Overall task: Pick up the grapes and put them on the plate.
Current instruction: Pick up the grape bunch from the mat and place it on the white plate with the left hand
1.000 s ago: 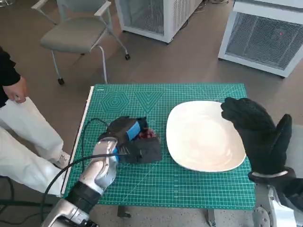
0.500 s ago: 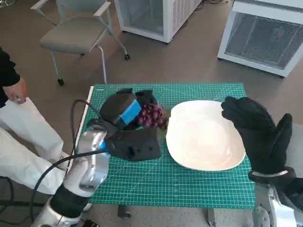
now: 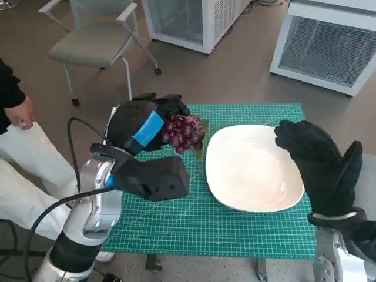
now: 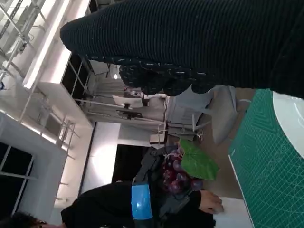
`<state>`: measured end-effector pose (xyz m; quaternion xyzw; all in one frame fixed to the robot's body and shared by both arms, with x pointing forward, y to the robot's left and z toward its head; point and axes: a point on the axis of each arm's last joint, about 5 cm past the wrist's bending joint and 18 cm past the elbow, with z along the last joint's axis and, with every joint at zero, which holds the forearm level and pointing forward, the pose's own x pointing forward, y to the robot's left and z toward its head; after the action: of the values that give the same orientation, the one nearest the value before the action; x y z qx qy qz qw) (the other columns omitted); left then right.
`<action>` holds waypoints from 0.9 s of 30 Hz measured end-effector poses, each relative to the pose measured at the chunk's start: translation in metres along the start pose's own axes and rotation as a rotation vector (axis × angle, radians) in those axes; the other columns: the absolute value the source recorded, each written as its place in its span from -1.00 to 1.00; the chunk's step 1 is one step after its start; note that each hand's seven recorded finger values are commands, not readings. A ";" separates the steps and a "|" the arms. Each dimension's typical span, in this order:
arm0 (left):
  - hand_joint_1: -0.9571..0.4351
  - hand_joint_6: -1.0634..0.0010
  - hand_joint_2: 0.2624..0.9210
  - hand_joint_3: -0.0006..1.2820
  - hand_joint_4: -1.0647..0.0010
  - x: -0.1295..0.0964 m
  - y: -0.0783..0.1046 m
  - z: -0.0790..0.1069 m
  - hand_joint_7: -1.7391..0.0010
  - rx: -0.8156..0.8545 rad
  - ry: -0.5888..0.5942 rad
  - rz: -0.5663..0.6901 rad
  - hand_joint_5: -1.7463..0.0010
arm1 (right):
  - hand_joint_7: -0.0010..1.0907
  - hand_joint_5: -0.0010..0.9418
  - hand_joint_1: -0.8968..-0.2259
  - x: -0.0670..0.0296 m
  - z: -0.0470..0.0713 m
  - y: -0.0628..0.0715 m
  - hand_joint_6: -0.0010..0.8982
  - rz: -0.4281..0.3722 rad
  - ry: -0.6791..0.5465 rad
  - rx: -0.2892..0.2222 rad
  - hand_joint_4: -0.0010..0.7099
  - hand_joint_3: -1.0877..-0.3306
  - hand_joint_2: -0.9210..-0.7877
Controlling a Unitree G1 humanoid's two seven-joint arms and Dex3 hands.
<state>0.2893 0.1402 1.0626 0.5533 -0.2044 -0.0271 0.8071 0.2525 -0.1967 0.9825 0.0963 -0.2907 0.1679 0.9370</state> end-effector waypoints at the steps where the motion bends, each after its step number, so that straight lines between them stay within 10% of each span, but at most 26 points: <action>1: 0.38 -0.32 0.98 -0.97 -0.43 0.000 -0.001 0.000 -0.20 0.000 0.002 -0.004 -0.30 | 0.84 0.60 0.54 0.0000 0.000 0.000 -0.57 0.000 -0.001 0.001 0.15 0.20 -1.00; 27: 0.38 -0.28 0.99 -0.94 -0.34 0.056 -0.020 0.069 -0.19 -0.152 -0.259 -0.244 -0.40 | 0.83 0.59 0.55 -0.0040 0.006 -0.002 -0.54 -0.023 -0.024 -0.011 0.17 0.21 -1.00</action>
<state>0.3190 0.0570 1.0821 0.5032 -0.2354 -0.2111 0.8043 0.2471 -0.2011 0.9847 0.0966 -0.3016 0.1543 0.9359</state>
